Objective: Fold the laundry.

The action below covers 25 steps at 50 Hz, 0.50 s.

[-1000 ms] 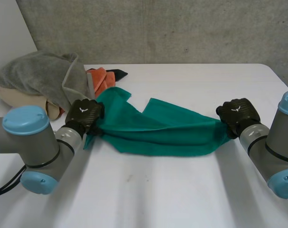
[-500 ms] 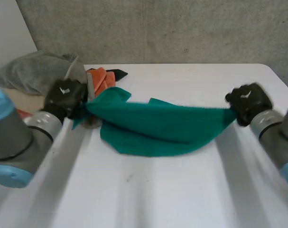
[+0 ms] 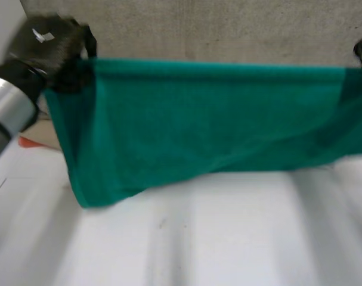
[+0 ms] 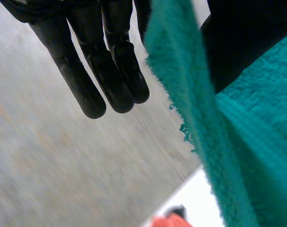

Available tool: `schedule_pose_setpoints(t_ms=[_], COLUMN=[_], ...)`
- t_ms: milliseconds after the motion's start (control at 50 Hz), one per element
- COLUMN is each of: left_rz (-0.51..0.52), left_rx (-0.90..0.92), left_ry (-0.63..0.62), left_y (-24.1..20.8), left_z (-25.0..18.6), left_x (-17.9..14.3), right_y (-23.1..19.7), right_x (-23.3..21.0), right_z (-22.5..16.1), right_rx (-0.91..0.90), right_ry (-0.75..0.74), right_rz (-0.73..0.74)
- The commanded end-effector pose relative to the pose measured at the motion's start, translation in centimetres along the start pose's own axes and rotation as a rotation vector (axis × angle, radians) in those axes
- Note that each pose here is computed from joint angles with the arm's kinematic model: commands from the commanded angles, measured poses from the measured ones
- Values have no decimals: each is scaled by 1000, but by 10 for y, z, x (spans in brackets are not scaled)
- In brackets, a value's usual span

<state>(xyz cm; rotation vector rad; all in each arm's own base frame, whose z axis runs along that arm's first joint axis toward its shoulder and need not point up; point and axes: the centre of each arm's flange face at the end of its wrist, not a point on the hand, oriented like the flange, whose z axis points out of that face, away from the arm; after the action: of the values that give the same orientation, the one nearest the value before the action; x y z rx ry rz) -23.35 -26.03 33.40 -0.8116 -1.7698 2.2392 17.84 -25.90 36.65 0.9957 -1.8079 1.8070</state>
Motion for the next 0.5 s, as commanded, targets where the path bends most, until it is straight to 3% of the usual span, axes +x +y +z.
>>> schedule_pose_setpoints(t_ms=[20, 160, 260, 420, 500], left_rz=[34, 163, 217, 204, 158], left_rx=[-178, -59, 206, 660, 680], left_ry=[66, 79, -11, -182, -253], left_y=[86, 92, 44, -33, -47], left_z=[62, 121, 158, 169, 158], left_x=[10, 20, 4, -10, -25], right_y=[59, 68, 39, -7, -16], right_x=[-31, -30, 2, 55, 63], right_z=[65, 125, 160, 159, 155], right_rx=[-181, -94, 162, 500, 577], right_ry=[-110, 22, 275, 545, 591], right_rz=[-10, 19, 123, 247, 241])
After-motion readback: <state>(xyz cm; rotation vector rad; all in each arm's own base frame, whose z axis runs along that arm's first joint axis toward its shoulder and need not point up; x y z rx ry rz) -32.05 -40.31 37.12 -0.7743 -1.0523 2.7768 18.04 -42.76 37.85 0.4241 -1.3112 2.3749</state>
